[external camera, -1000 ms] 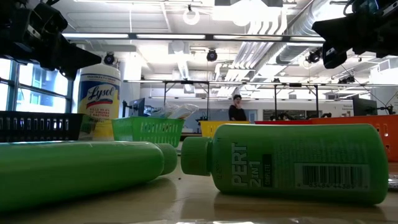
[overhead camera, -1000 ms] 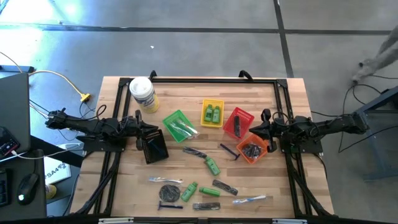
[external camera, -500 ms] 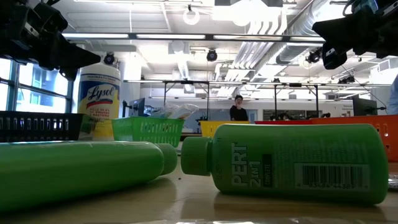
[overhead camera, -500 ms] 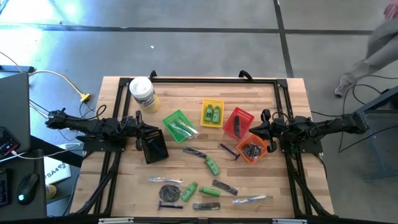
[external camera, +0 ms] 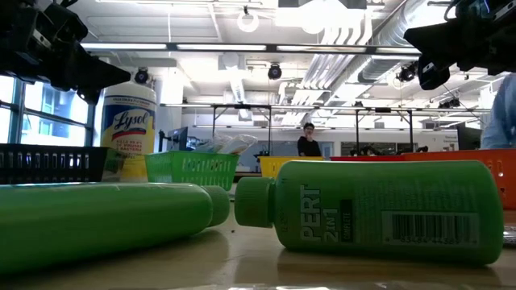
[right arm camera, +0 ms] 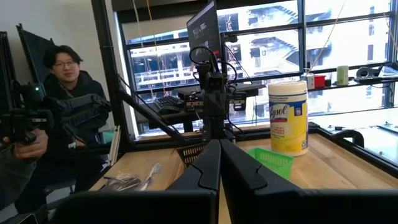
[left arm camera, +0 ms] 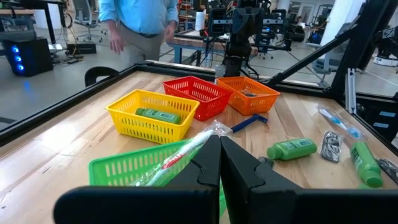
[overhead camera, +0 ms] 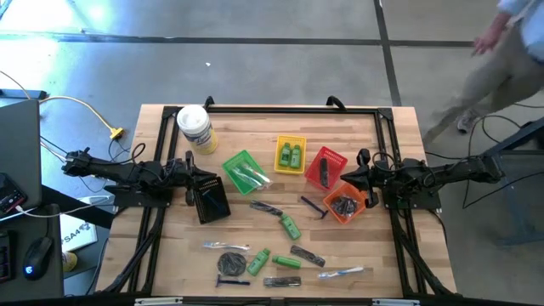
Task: Pick & Place Travel size toiletries
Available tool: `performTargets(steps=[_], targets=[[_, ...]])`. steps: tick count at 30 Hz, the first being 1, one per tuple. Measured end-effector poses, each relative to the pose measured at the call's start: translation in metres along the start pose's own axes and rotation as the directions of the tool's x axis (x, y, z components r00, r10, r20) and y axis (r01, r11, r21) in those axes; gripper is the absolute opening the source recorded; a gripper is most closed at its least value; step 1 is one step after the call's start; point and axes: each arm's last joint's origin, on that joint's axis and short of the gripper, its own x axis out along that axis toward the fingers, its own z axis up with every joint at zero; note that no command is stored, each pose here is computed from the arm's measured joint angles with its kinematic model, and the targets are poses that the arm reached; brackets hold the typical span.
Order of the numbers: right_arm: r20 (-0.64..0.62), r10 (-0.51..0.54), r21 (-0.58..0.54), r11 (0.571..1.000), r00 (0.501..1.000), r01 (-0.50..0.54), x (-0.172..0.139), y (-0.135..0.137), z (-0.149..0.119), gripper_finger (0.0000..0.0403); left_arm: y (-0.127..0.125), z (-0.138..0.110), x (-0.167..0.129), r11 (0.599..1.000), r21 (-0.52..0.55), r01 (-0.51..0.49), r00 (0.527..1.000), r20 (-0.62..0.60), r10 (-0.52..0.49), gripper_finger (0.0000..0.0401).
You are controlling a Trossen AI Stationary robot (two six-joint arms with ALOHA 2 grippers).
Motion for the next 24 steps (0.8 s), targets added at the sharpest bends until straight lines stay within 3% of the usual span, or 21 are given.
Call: performTargets(steps=[8,19,24], targets=[[0.000,-0.001,0.003,1.000,1.000,0.001,0.000,0.000,0.000,0.0004,0.000,0.001,0.000,1.000,-0.007,0.005,1.000,0.009,-0.005,0.0000],[-0.004,-0.001,0.004,1.000,1.000,0.001,0.000,0.000,0.000,0.0004,-0.006,0.013,0.005,0.996,-0.009,0.094,0.990,0.110,-0.092,0.0000],[-0.006,-0.001,-0.002,1.000,1.000,0.001,0.000,0.000,-0.001,0.0004,-0.015,0.032,0.019,0.996,0.009,0.094,0.994,0.050,-0.094,0.0000]])
